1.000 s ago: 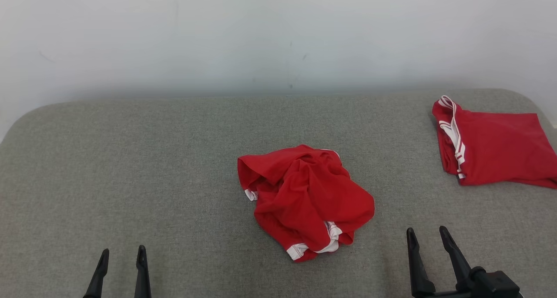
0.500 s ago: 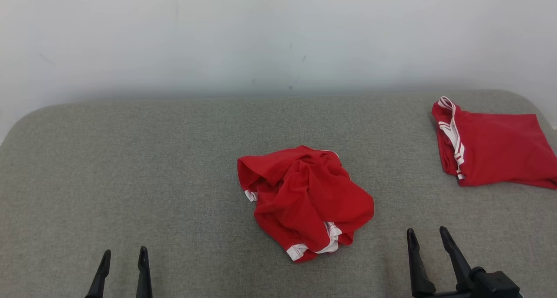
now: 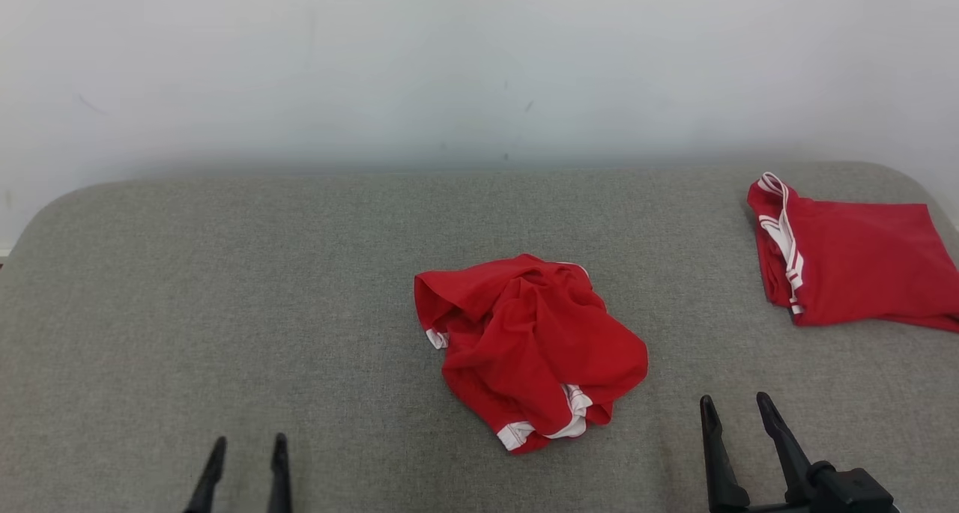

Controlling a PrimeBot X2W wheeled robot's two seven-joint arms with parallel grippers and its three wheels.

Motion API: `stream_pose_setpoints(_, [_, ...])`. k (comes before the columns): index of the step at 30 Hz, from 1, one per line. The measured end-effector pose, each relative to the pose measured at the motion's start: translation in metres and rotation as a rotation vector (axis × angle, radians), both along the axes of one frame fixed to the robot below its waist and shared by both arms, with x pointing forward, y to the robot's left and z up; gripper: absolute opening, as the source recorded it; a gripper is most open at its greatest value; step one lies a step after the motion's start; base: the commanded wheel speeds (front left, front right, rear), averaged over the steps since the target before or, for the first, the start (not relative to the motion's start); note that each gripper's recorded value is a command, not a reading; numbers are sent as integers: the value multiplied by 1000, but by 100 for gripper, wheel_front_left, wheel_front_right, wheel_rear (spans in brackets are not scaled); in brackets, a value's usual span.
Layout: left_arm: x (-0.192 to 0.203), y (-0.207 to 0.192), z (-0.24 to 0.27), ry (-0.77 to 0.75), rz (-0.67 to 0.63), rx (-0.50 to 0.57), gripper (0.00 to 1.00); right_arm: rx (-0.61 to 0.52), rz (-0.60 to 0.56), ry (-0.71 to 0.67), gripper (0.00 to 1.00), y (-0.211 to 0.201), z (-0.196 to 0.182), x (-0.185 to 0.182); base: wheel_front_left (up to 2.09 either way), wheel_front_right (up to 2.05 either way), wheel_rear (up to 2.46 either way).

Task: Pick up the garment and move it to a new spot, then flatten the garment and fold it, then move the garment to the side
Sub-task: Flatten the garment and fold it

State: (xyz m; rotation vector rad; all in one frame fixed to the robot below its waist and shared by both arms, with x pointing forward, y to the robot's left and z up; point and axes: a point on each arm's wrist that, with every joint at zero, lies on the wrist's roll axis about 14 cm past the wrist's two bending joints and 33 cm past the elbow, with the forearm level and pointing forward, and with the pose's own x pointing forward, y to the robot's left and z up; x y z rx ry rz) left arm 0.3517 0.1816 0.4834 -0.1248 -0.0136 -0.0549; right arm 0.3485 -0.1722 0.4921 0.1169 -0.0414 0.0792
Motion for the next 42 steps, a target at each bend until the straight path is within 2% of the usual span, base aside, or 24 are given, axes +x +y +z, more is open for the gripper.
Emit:
stream_pose_setpoints(4, [1, -28, -6, 21, -83, -15, 100, 0, 4, 3, 100, 1, -1, 0, 0, 0, 0])
stream_pose_setpoints(14, [2, -124, -35, 129, -402, -30, 100, 12, -25, 0, 100, -7, 0, 0, 0, 0, 0])
stream_pose_setpoints(20, [12, -153, -50, 190, -500, -47, 100, 23, -72, 15, 100, -21, -4, -3, 0, 0, 0])
stream_pose_setpoints(25, [19, -173, -73, 268, -592, -15, 100, 27, -123, 27, 100, -36, -7, -5, 0, 0, 0])
stream_pose_setpoints(35, [21, -200, -88, 331, -676, -43, 100, 24, -177, 62, 100, -52, -17, -11, 0, 0, 0])
stream_pose_setpoints(36, [21, -201, -88, 338, -676, -50, 31, 24, -177, 62, 100, -52, -17, -11, 0, 0, 0])
stream_pose_setpoints(37, [22, -201, -87, 335, -674, -55, 0, 24, -177, 62, 100, -52, -17, -11, 0, 0, 0])
stream_pose_setpoints(42, [27, -202, -74, 301, -662, -79, 0, 23, -166, 49, 100, -50, -13, -8, 0, 0, 0])
